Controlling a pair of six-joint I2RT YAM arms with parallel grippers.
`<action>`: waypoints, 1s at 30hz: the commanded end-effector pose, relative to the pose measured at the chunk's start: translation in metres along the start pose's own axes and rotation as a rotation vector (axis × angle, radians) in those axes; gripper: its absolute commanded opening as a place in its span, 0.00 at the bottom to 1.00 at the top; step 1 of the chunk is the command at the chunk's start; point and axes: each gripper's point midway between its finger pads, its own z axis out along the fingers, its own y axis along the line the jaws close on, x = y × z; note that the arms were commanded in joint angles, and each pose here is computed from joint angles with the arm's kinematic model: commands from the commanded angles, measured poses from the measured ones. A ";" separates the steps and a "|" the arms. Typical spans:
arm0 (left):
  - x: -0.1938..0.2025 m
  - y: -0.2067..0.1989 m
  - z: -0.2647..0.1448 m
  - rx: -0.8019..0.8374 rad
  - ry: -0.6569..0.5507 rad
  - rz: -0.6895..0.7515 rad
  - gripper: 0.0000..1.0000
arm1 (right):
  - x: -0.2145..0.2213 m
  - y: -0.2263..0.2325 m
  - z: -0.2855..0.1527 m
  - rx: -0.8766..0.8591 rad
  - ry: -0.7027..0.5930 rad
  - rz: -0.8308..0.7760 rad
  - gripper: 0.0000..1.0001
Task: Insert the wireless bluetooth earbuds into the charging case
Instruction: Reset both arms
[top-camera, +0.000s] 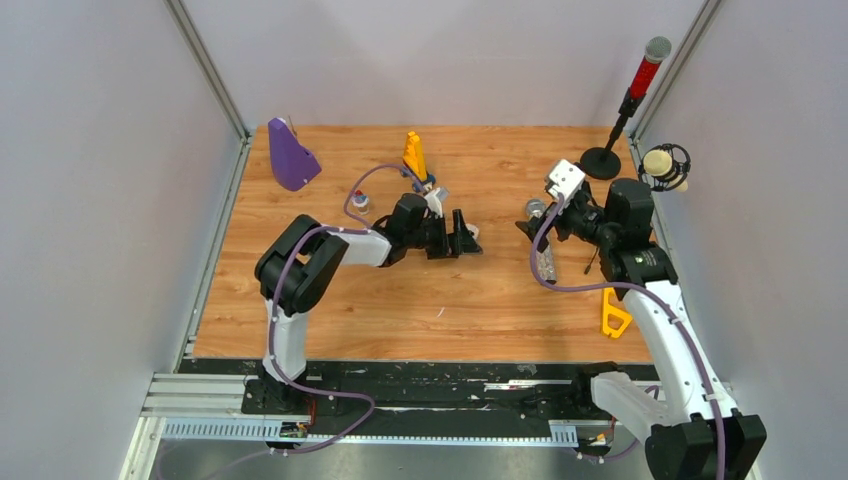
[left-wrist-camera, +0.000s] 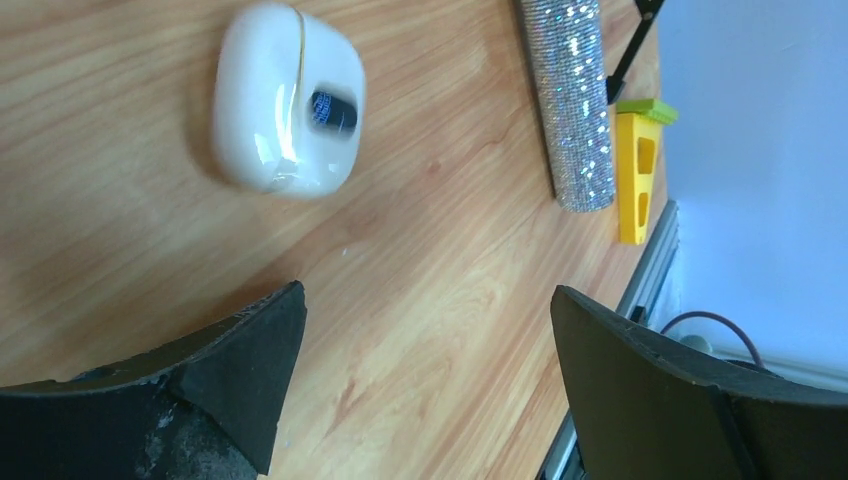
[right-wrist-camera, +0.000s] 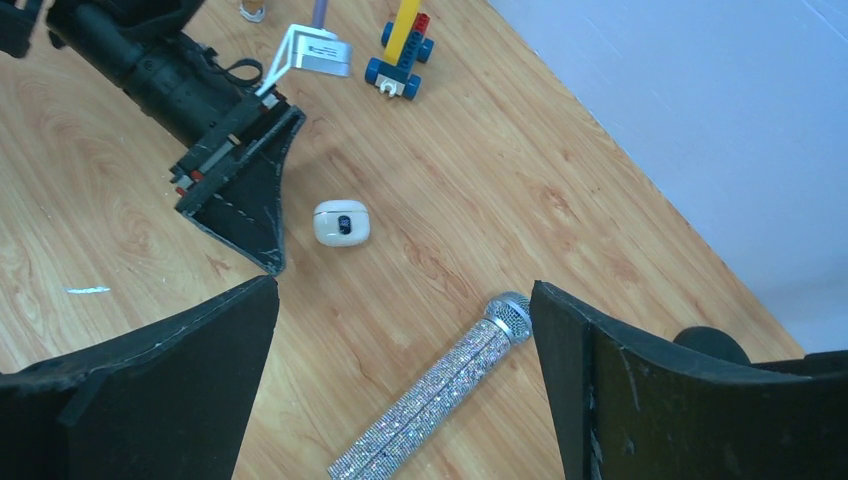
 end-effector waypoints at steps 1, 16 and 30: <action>0.005 -0.001 -0.028 -0.080 0.032 0.114 1.00 | -0.013 -0.004 -0.009 0.031 -0.047 -0.007 1.00; -0.049 -0.150 -0.310 -0.158 -0.087 1.181 1.00 | -0.091 0.018 -0.125 0.294 -0.189 0.209 1.00; -0.046 -0.109 -0.499 -0.849 -0.706 0.988 1.00 | -0.113 0.034 -0.227 0.546 -0.277 0.179 1.00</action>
